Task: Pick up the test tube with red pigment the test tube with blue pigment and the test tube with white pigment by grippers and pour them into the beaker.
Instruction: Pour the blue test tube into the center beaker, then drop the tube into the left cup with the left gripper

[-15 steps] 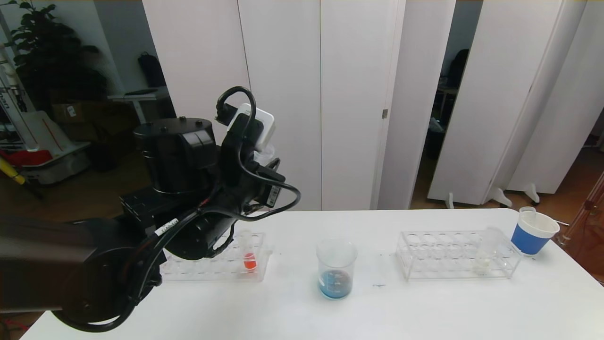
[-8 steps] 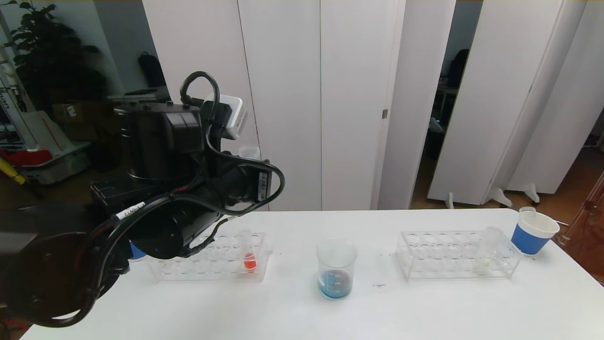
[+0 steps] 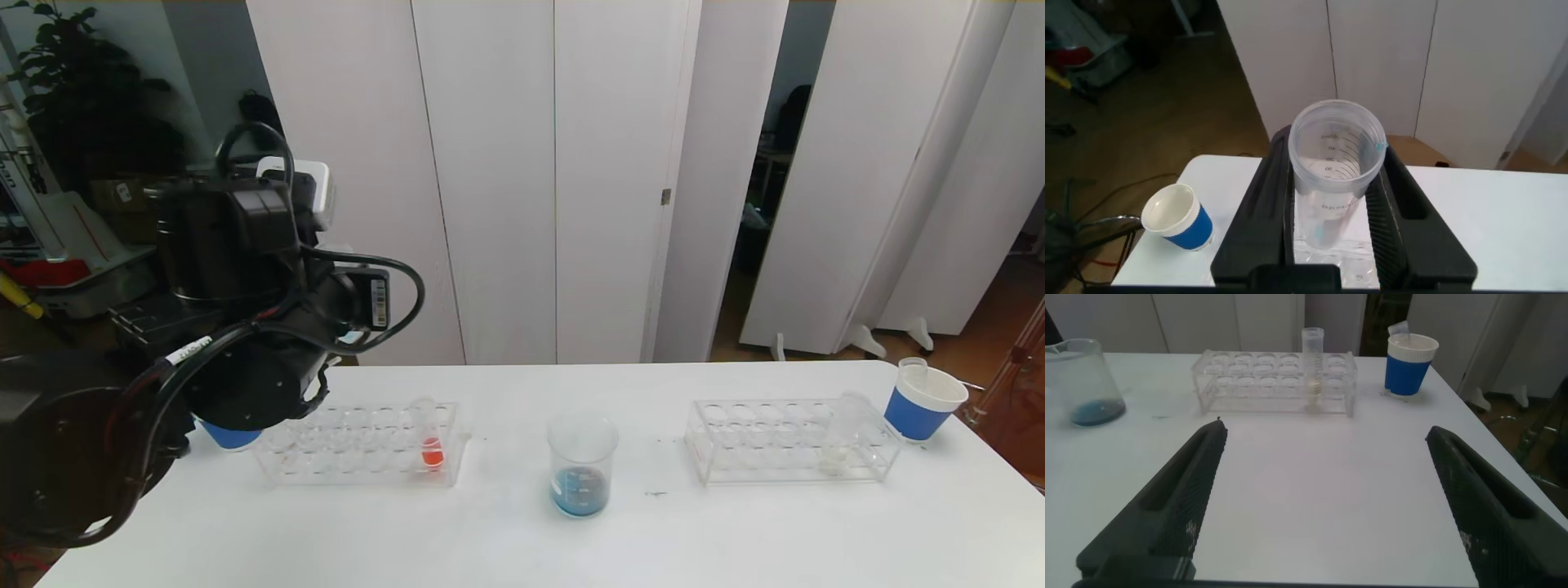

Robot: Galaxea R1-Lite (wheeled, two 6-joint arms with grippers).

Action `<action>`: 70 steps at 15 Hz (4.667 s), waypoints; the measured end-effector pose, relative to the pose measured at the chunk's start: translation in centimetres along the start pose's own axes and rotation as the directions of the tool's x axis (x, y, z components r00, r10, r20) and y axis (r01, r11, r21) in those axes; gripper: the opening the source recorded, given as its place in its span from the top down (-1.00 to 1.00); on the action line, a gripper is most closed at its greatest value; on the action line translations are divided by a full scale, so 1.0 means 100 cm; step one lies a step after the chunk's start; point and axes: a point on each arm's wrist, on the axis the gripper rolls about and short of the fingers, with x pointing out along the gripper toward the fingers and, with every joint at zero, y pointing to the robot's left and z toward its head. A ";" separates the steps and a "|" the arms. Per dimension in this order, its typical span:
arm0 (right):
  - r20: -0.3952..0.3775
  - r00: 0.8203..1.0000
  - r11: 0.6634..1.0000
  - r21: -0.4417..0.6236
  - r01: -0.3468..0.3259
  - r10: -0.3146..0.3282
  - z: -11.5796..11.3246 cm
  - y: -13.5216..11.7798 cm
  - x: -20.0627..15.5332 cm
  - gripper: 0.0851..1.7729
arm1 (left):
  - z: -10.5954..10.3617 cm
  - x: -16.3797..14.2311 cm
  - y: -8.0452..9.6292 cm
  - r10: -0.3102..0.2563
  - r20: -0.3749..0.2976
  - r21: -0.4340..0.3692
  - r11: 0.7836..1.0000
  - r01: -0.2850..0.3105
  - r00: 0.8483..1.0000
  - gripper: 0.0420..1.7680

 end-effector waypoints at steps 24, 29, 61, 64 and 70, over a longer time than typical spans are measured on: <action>0.000 1.000 1.000 0.000 0.000 0.000 0.000 0.000 0.000 -0.97 | -0.106 0.146 0.120 0.501 -0.046 0.000 0.865 -0.501 0.864 0.36; 0.000 1.000 1.000 0.000 0.000 0.000 0.000 0.000 0.000 -0.97 | -0.131 0.149 0.131 0.487 -0.108 0.005 0.872 -0.489 0.867 0.36; 0.000 1.000 1.000 0.000 0.000 0.000 0.000 0.000 0.000 -0.97 | -0.129 0.128 0.141 0.386 -0.239 -0.055 0.911 -0.410 0.891 -0.97; 0.001 1.000 1.000 0.000 0.000 0.000 0.000 0.000 0.000 -0.97 | -0.101 0.101 0.143 0.297 -0.242 -0.069 0.944 -0.322 0.924 -0.97; 0.000 1.000 1.000 0.000 0.000 0.000 0.000 0.000 0.000 -0.97 | -0.036 0.007 0.150 0.076 -0.230 -0.111 0.988 -0.104 0.970 -0.97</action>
